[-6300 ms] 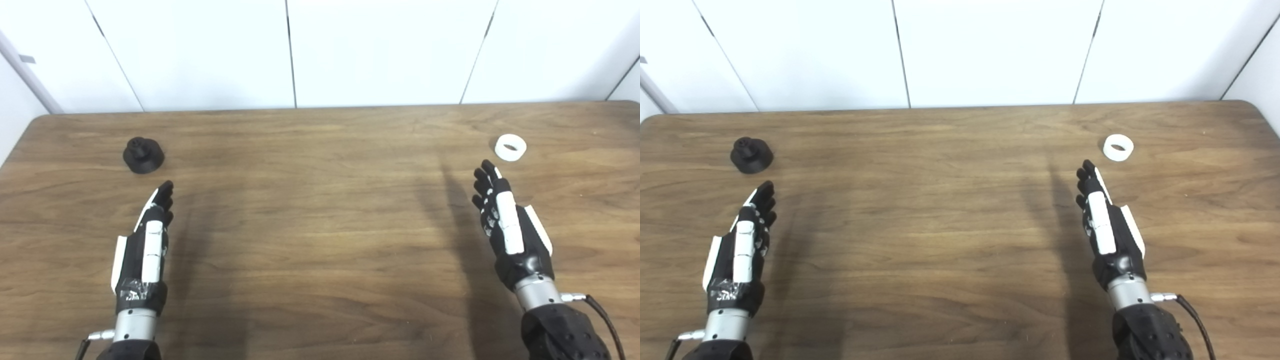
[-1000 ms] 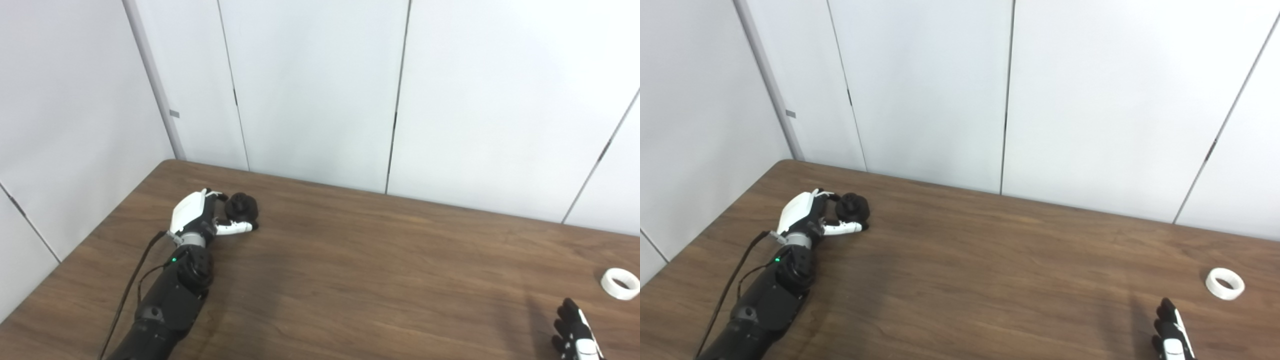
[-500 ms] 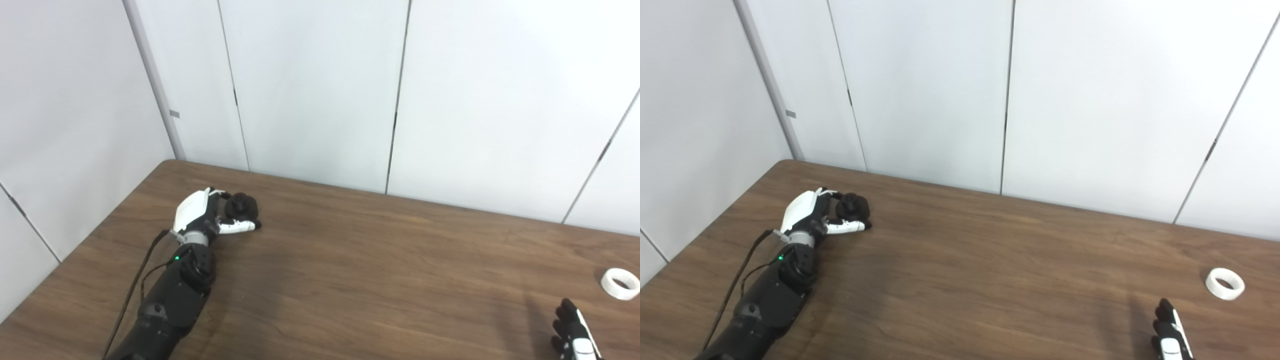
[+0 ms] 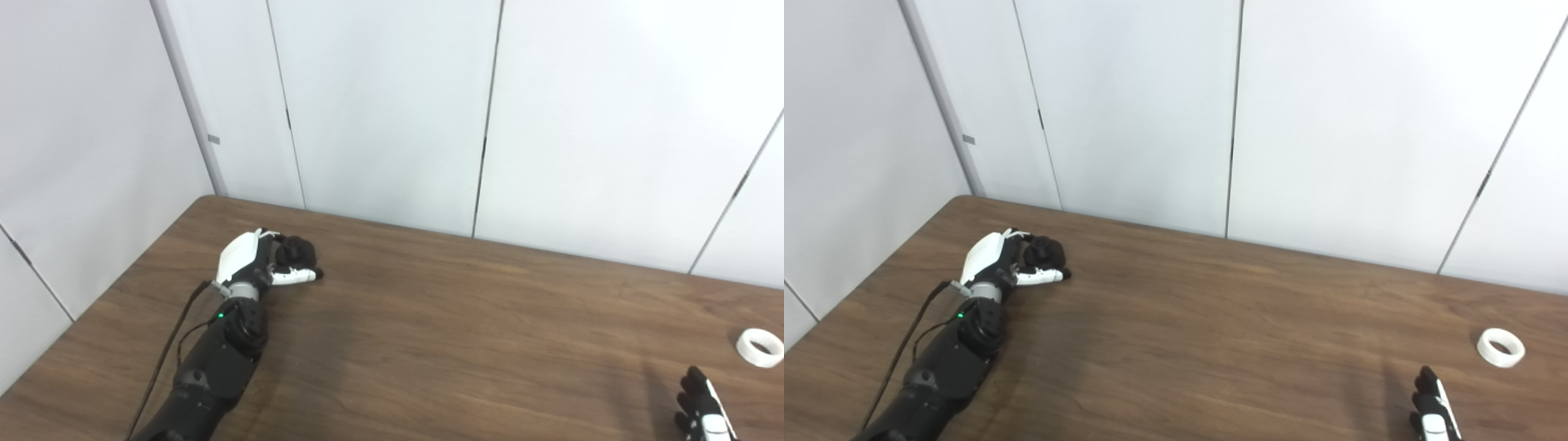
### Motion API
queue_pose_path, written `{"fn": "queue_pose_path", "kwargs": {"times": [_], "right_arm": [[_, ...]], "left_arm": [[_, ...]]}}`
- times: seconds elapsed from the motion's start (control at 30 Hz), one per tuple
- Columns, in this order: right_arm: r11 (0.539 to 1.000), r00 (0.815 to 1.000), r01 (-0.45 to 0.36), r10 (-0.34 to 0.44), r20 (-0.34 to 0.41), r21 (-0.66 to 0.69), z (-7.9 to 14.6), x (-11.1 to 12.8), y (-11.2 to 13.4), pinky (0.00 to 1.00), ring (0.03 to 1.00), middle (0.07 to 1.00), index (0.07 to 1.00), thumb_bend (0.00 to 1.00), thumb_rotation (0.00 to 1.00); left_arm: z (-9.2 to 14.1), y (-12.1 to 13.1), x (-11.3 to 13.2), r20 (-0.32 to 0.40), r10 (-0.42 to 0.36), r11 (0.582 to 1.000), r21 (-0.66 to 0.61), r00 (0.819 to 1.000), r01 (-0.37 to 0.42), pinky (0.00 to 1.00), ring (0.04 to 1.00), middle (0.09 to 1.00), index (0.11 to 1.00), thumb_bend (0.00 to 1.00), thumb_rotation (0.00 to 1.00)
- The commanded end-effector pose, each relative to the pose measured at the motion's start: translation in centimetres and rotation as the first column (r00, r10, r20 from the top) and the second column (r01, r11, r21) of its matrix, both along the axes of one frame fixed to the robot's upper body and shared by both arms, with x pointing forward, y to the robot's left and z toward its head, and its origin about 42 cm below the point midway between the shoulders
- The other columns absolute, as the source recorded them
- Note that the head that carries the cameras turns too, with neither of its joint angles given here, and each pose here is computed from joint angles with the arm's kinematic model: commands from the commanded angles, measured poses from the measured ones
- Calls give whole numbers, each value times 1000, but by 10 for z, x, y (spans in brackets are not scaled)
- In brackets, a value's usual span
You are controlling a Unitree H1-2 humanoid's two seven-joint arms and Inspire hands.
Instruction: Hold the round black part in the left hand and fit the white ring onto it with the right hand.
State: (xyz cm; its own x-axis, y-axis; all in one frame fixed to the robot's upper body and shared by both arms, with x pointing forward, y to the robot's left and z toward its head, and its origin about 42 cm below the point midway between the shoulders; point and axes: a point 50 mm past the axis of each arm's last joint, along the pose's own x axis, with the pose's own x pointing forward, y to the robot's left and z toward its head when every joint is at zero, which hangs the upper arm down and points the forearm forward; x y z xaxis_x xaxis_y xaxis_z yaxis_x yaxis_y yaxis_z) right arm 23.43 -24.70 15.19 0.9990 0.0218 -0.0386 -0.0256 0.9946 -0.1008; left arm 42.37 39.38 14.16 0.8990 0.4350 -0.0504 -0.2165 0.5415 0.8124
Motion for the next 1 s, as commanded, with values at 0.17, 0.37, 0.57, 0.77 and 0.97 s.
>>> {"fn": "queue_pose_path", "kwargs": {"times": [0.17,0.37,0.57,0.77,0.97], "right_arm": [[1000,998,-9,10,62,-7,11,-2,2,1000,1000,1000,1000,244,1000],[1000,998,-13,13,60,-3,11,-2,2,1000,1000,1000,1000,240,1000],[1000,998,-16,16,59,1,11,-2,1,1000,1000,1000,1000,232,1000],[1000,998,-10,10,55,3,12,-2,1,1000,1000,1000,1000,231,1000],[1000,998,-15,15,57,3,11,-2,-1,1000,1000,1000,1000,220,1000]], "left_arm": [[19,5,11,55,-1,1000,2,998,1,1000,1000,959,789,1000,336],[19,5,10,66,13,1000,-19,998,-11,1000,998,919,697,969,291],[17,7,10,84,41,999,-36,996,-38,1000,973,842,490,543,69],[14,10,7,92,44,999,-34,995,-41,953,943,792,482,525,54],[11,11,5,95,44,998,-39,994,-40,904,926,771,482,524,51]]}}
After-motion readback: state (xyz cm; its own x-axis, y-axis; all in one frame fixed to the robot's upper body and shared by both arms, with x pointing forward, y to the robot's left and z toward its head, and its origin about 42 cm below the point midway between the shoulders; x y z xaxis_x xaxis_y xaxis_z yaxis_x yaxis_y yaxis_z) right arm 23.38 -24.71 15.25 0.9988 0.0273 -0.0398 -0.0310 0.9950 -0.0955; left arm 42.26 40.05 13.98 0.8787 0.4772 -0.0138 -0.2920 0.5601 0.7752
